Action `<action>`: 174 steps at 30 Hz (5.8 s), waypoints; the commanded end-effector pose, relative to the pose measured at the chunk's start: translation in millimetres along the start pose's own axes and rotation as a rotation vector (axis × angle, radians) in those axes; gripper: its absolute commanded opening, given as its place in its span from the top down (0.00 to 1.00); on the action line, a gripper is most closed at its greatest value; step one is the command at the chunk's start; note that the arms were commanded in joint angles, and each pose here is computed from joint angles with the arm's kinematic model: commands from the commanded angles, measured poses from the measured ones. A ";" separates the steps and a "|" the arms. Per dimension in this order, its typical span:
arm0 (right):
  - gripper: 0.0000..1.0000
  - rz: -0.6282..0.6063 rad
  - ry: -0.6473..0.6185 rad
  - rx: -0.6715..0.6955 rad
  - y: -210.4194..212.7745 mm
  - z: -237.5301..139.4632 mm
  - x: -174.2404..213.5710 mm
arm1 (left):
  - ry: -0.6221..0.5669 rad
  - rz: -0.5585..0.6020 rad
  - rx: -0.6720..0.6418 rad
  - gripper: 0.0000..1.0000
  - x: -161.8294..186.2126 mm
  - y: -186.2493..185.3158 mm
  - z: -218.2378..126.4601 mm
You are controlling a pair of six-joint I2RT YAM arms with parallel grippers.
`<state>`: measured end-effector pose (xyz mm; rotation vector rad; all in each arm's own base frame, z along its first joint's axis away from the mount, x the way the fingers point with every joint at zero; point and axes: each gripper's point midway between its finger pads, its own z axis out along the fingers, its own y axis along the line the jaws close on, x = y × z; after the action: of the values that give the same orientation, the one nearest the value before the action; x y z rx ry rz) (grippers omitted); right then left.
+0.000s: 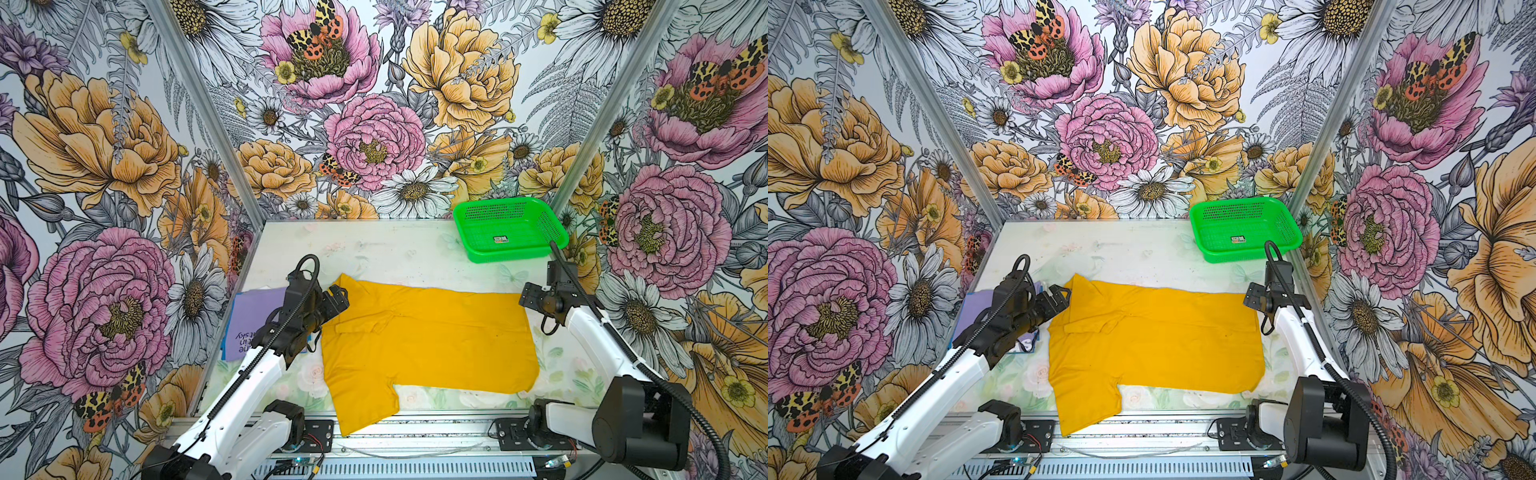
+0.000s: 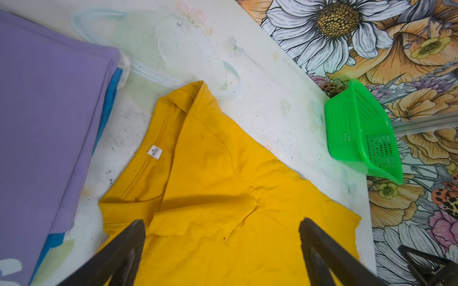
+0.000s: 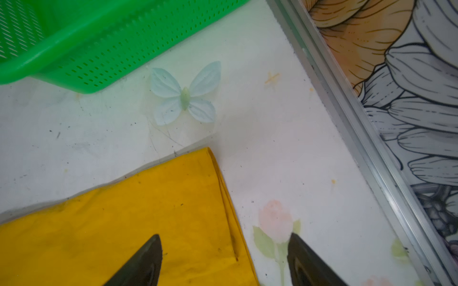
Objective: Fold and stack the t-shirts
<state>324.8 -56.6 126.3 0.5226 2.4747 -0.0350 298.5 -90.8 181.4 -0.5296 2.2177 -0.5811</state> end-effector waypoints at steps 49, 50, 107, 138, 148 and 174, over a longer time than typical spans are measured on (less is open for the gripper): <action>0.11 0.051 0.151 -0.148 64.3 13.9 -3.0 | 0.843 0.249 -0.366 0.33 286.6 89.1 -111.9; 0.11 0.056 0.144 -0.136 60.2 7.2 -4.0 | 0.851 0.244 -0.361 0.33 291.8 88.0 -108.5; 0.47 0.274 0.921 0.400 -1.8 -57.7 243.3 | 0.280 0.057 -0.021 1.00 123.5 26.0 3.1; 1.00 0.480 0.644 0.373 -6.1 -55.4 238.0 | 0.213 0.086 -0.006 1.00 85.2 24.4 0.8; 1.00 0.515 0.518 0.258 -3.1 -49.6 218.1 | 0.209 0.112 0.021 1.00 58.8 17.2 7.4; 0.62 0.433 0.702 0.345 -2.3 -55.0 278.2 | 0.097 0.054 -0.255 1.00 34.9 69.3 20.9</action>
<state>93.9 48.6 18.1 1.3694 2.9701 -0.0950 271.1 -66.3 98.5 -0.5625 2.4615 -0.3277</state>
